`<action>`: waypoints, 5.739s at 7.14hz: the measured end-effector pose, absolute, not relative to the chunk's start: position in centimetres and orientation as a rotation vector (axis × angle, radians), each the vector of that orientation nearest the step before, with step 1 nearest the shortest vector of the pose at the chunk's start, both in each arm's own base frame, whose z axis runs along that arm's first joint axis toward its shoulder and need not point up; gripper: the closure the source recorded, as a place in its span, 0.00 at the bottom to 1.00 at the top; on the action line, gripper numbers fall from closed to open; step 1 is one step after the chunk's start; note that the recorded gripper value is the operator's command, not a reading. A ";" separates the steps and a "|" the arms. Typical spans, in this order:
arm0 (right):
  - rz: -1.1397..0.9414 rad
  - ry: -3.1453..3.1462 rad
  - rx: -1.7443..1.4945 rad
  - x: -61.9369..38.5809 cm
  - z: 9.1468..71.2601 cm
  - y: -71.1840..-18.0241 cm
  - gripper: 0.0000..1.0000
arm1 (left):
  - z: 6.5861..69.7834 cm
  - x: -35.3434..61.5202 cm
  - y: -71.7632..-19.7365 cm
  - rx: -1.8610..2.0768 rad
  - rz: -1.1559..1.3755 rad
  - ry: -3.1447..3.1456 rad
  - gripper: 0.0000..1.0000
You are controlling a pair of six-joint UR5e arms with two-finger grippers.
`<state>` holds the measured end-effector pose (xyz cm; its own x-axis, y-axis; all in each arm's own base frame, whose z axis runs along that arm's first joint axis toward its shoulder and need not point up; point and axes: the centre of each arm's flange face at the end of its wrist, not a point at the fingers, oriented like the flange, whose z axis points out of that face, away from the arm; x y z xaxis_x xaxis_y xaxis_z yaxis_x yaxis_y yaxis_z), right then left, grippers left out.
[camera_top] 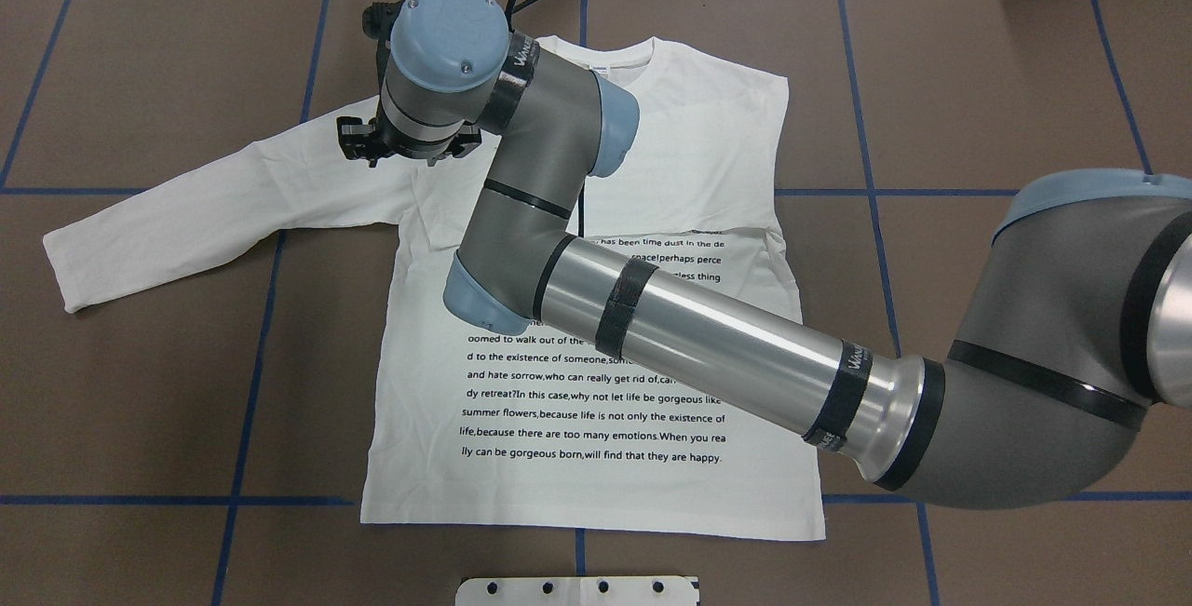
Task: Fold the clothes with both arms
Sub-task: 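Carry the held sleeve across the shirt body toward the far shoulder, then open the right gripper and withdraw it from the folded sleeve, then lower the left gripper and grasp the sleeve nearest it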
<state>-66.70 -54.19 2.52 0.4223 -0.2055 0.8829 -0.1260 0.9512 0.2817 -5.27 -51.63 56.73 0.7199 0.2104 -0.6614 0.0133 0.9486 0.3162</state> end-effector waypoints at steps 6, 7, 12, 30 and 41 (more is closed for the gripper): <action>0.046 -0.861 0.141 -53.7 7.3 -54.1 0.00 | 58.7 5.0 -47.5 0.166 -0.133 0.879 0.00; 0.031 -0.810 0.130 -49.8 10.9 -54.1 0.00 | 59.2 7.7 -45.8 0.156 -0.167 0.900 0.00; -0.126 -0.691 0.040 -28.8 26.2 -57.2 0.00 | 62.3 16.1 -44.0 0.171 -0.224 0.839 0.00; -0.178 -0.681 0.019 -21.7 30.8 -54.7 0.00 | 66.9 20.1 -46.6 0.157 -0.208 0.771 0.46; -0.174 -0.676 0.014 -20.6 32.2 -53.1 0.00 | 58.0 21.5 -47.2 0.157 -0.164 0.895 1.00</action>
